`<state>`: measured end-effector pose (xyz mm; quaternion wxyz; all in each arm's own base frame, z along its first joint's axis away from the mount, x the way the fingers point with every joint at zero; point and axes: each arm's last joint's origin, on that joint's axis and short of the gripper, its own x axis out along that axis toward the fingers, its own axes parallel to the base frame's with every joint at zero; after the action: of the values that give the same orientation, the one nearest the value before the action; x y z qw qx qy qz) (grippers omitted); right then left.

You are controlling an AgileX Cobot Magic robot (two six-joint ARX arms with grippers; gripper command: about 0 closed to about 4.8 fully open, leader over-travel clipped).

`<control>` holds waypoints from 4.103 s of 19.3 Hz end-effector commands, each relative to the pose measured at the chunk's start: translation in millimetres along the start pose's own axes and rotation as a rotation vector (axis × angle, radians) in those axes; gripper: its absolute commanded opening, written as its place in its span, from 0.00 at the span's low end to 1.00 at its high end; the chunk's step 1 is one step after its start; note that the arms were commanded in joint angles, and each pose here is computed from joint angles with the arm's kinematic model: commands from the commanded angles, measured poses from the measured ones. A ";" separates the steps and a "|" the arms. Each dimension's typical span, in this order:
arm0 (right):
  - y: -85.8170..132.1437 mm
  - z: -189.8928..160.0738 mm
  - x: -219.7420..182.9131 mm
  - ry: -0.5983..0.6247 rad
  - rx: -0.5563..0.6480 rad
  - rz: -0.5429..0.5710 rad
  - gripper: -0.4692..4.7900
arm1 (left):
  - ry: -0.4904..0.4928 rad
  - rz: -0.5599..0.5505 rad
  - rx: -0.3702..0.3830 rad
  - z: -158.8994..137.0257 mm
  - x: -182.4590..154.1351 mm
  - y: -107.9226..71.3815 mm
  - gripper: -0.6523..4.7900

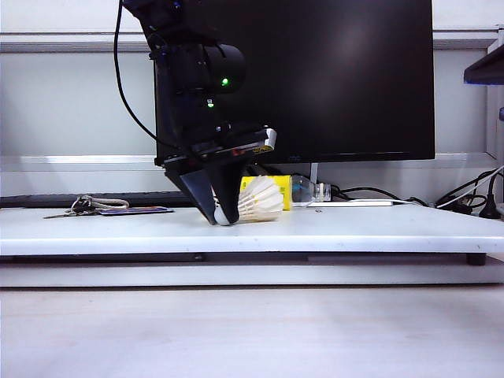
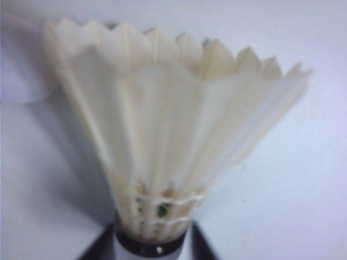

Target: Stack the badminton balls on the table vertically.

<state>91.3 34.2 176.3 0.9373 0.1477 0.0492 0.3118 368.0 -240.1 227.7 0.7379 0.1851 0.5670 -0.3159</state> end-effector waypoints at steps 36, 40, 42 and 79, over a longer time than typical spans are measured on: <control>-0.9 -3.1 -0.2 0.035 0.013 -0.012 0.67 | -0.124 -0.090 -0.099 1.3 -44.0 -8.9 0.32; -0.9 -3.1 -0.2 0.035 0.013 -0.012 0.67 | -0.121 -0.095 -0.167 2.0 -40.9 -8.4 0.32; -0.9 -3.1 -0.2 0.035 0.013 -0.012 0.67 | -0.120 -0.098 -0.215 3.1 -36.7 -7.6 0.32; -7.5 -9.1 -1.1 0.059 0.035 -0.189 0.66 | -0.341 -0.104 -0.949 23.3 -53.7 -57.4 0.52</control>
<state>93.0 30.2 165.0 0.9570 0.1507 0.0957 0.2285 338.6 -284.6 288.7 0.8115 -0.2103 0.5281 -0.1352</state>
